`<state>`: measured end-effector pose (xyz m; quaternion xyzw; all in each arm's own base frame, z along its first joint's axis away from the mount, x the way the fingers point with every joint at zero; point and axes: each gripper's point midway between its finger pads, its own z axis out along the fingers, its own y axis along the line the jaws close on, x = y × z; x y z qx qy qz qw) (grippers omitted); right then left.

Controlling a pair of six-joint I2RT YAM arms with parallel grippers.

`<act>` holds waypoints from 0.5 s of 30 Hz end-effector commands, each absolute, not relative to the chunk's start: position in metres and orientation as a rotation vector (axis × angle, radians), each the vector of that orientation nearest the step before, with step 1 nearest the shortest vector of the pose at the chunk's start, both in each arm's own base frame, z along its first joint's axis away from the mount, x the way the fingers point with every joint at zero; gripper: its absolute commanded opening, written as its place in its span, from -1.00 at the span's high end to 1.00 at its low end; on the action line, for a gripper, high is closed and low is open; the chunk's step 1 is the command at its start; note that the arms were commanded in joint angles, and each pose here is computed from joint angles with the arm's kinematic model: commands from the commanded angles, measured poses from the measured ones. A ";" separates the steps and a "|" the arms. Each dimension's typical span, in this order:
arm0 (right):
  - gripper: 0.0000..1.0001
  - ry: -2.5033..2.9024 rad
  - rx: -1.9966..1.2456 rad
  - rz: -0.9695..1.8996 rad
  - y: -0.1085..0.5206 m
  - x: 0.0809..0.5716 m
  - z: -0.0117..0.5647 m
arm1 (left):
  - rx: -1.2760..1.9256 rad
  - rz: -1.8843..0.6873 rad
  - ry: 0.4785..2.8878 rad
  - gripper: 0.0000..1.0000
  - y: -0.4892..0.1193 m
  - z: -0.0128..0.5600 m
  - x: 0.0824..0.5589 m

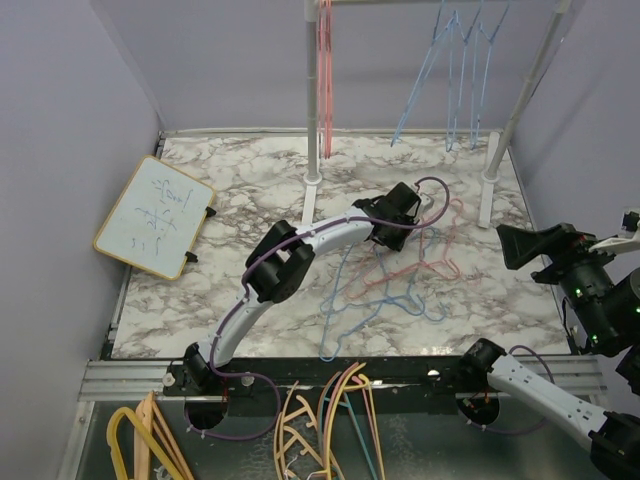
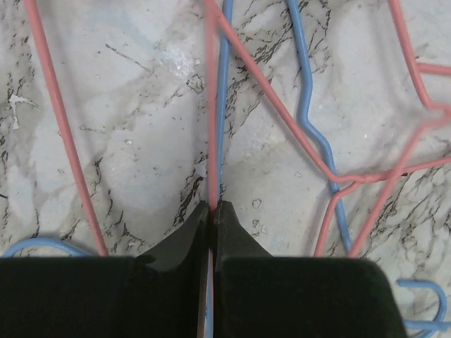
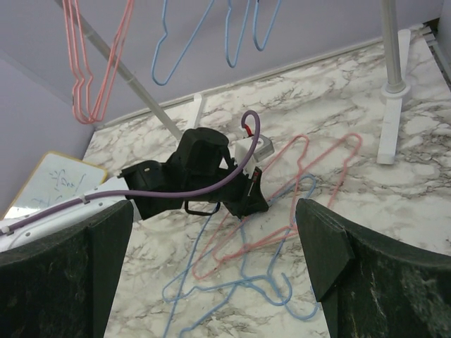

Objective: Organize the hangers

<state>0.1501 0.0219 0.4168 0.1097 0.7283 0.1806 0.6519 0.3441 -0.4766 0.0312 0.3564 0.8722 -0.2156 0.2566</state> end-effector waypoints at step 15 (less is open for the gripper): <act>-0.99 1.671 0.265 0.422 0.029 0.156 0.401 | 0.930 -0.726 2.192 1.00 -0.457 0.156 0.313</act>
